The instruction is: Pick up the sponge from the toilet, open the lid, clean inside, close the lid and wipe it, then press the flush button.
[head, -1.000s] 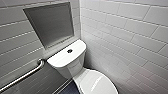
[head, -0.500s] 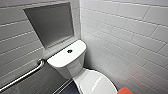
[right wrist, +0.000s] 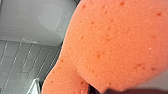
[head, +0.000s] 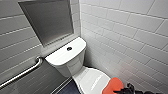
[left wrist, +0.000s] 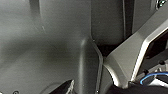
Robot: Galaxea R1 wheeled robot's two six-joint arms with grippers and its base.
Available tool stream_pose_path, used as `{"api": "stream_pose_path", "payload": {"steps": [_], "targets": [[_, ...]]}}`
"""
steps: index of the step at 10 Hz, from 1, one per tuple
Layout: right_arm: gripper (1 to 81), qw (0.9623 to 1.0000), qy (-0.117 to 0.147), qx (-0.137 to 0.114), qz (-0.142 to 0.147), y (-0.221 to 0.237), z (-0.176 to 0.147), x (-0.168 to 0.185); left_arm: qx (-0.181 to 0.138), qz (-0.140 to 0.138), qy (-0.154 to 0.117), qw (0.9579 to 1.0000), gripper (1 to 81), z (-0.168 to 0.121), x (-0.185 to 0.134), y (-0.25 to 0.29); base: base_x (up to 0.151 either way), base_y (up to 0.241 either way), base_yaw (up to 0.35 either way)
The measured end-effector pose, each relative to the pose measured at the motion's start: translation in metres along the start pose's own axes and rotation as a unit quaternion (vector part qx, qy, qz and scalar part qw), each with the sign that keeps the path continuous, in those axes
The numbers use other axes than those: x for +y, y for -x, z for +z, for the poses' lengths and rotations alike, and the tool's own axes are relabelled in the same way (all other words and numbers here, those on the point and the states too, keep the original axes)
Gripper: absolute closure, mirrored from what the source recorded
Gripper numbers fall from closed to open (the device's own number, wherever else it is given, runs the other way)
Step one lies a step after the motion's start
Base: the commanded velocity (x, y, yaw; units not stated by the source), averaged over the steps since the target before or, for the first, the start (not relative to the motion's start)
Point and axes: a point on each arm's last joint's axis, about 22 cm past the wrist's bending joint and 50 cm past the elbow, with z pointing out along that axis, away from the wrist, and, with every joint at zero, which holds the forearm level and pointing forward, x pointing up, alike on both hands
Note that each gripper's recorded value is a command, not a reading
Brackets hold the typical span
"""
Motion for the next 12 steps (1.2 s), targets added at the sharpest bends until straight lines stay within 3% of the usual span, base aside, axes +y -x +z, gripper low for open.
{"api": "stream_pose_path", "payload": {"steps": [2, 4, 9, 12], "targets": [[81.1, 0.9994, -0.005, -0.034, 0.008, -0.007, 0.038, 0.005, -0.027, -0.019, 0.002, 0.9995, 1.0, 0.002, 0.000, 0.023, 0.000, 0.000, 0.000], [81.1, 0.9988, 0.003, -0.048, 0.006, -0.020, 0.058, 0.012, -0.035, -0.025, 0.002, 0.9991, 1.0, 0.003, 0.000, 0.029, 0.000, 0.000, 0.000], [81.1, 0.9991, 0.022, -0.036, 0.007, -0.076, 0.096, 0.014, -0.035, -0.026, 0.005, 0.9990, 1.0, 0.007, 0.005, 0.029, 0.000, 0.000, 0.000], [81.1, 0.9992, 0.035, -0.015, 0.011, -0.106, 0.129, 0.015, -0.040, -0.029, -0.005, 0.9987, 1.0, 0.007, -0.003, 0.038, 0.000, 0.000, 0.000]]}}
